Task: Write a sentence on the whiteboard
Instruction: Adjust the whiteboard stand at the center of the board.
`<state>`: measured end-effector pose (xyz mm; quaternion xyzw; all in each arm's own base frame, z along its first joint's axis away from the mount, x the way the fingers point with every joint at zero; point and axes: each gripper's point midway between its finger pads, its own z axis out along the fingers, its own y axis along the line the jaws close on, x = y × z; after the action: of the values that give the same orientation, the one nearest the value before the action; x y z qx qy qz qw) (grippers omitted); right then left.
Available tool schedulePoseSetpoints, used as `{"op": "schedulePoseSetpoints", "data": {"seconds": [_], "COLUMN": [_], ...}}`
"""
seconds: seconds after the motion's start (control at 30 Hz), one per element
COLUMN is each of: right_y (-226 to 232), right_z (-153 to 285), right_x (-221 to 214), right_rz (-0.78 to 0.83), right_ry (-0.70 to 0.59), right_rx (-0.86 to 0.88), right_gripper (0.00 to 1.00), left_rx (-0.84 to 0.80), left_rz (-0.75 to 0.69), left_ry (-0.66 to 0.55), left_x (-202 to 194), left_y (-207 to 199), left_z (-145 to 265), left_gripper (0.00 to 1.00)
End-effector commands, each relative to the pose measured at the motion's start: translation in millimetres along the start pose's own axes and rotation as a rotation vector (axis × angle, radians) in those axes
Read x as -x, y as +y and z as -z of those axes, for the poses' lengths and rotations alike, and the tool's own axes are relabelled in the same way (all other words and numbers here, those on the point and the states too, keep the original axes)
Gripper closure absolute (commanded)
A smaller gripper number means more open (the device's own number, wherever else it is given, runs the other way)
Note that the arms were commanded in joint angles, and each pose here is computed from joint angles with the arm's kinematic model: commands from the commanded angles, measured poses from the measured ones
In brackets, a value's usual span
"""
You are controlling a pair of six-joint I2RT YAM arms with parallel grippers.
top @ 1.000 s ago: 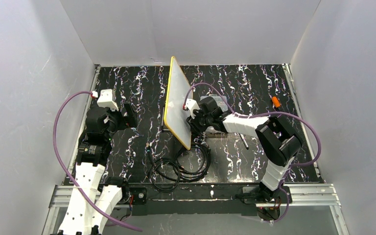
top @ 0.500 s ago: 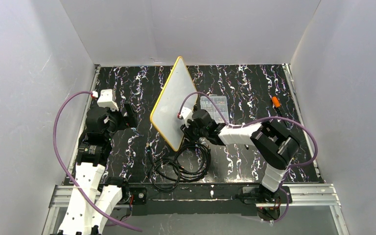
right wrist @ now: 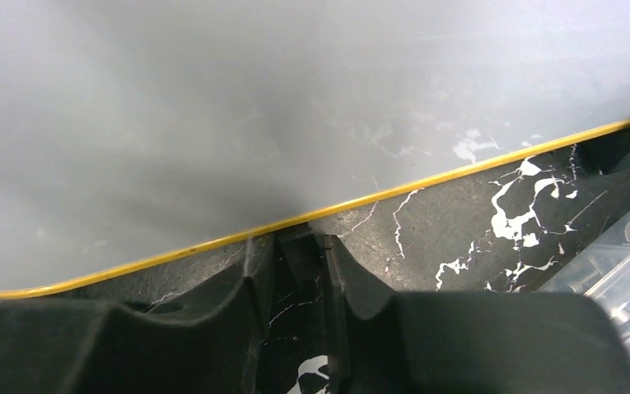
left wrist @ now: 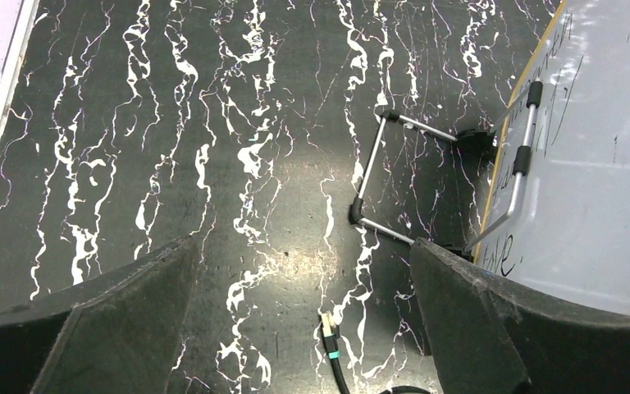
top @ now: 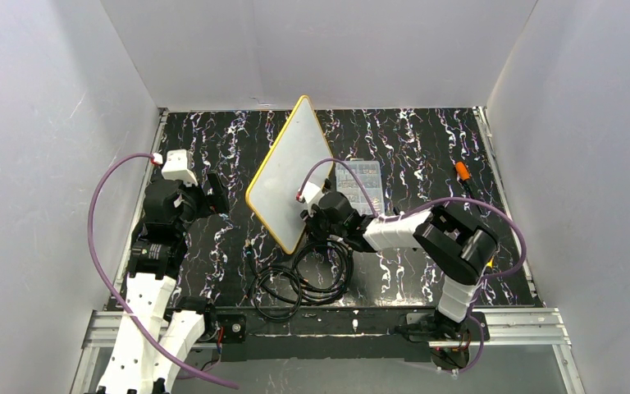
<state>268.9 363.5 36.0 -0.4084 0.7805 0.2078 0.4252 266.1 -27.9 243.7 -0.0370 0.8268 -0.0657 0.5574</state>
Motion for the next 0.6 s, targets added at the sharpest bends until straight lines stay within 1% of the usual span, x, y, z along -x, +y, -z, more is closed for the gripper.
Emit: {"op": "schedulePoseSetpoints", "data": {"seconds": [0.0, 0.07, 0.23, 0.43, 0.5, 0.57], "right_y": [9.8, 15.6, 23.5, 28.7, 31.1, 33.9], "right_z": [-7.2, -6.7, -7.3, -16.4, -21.1, -25.0], "right_x": [19.1, 21.5, 24.7, 21.3, 19.9, 19.8], "right_rz": [-0.004, 0.006, -0.051, -0.158, -0.194, -0.224], "right_ry": [-0.086, -0.101, -0.124, -0.131, -0.126, -0.124], "right_rx": [-0.016, -0.024, -0.106, -0.249, -0.286, -0.316], "right_gripper": [0.71, 0.77, 0.86, 0.92, 0.94, 0.94], "left_rx": [0.013, 0.015, 0.050, 0.273, 0.361, 0.406], "left_rz": [-0.011, -0.012, -0.005, 0.028, 0.039, 0.047], "left_ry": [-0.005, -0.006, -0.008, -0.039, -0.068, -0.106], "left_x": [-1.0, -0.7, 0.1, 7.2, 12.3, 18.5], "left_y": [2.5, 2.8, 8.5, 45.8, 60.3, 68.1], "left_z": [2.5, 2.9, 5.1, 16.7, 24.0, 31.8], "left_gripper": [0.01, 0.01, 0.01, 0.01, 0.01, 0.01]}}
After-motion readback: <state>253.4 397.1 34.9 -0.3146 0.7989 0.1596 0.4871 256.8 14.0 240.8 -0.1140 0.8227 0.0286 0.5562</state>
